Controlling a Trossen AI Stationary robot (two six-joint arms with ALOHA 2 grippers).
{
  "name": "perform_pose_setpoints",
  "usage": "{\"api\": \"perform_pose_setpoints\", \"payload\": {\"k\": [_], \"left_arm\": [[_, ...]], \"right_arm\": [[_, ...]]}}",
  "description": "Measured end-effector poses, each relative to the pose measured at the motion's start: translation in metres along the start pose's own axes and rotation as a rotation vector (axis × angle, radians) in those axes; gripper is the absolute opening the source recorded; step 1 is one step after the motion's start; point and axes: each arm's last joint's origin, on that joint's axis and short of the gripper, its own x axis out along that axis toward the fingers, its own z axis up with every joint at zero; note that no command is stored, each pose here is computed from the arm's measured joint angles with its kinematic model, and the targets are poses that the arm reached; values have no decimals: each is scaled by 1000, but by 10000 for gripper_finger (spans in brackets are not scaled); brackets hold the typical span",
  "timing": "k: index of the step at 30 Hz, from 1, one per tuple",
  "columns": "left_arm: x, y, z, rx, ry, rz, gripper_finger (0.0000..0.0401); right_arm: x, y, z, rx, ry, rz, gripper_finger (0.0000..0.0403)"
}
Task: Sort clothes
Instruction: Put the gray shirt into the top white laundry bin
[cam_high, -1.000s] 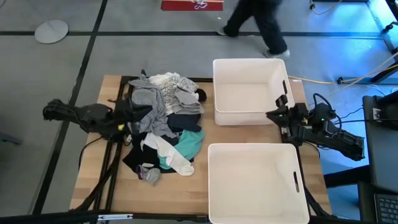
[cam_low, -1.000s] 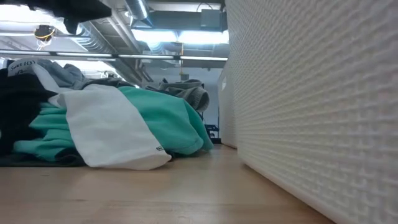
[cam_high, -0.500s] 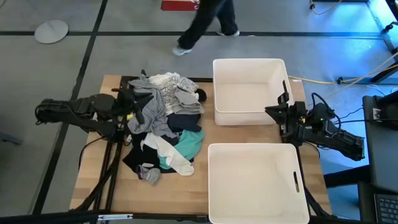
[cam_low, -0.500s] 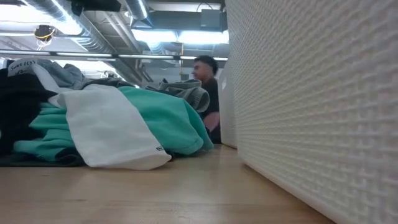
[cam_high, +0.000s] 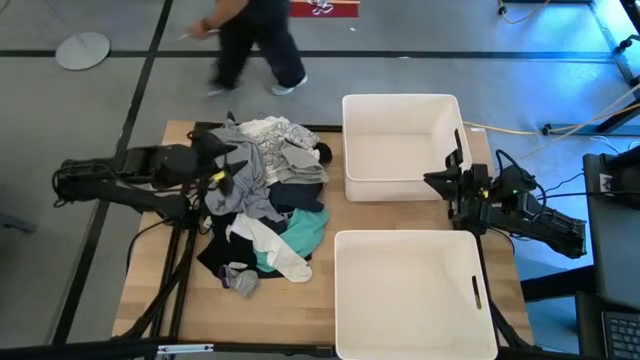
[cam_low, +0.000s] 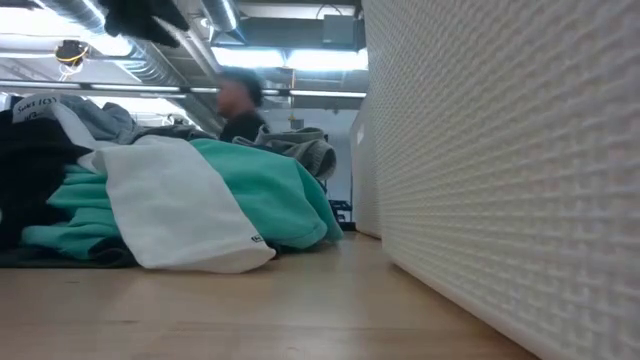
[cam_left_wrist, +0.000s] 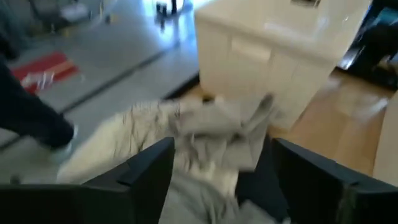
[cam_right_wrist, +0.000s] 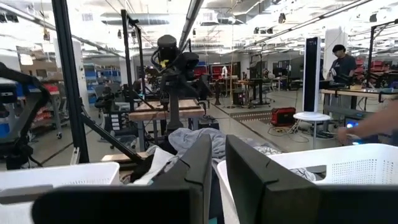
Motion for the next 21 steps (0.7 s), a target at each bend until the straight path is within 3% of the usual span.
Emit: {"api": "perform_pose_setpoints", "payload": {"k": [11, 21], "left_arm": [[16, 4, -33, -97, 369, 243, 269], [36, -7, -56, -174, 576, 280, 269]], "right_arm": [[0, 0, -5, 4, 54, -4, 50], [0, 0, -6, -21, 54, -3, 50]]}}
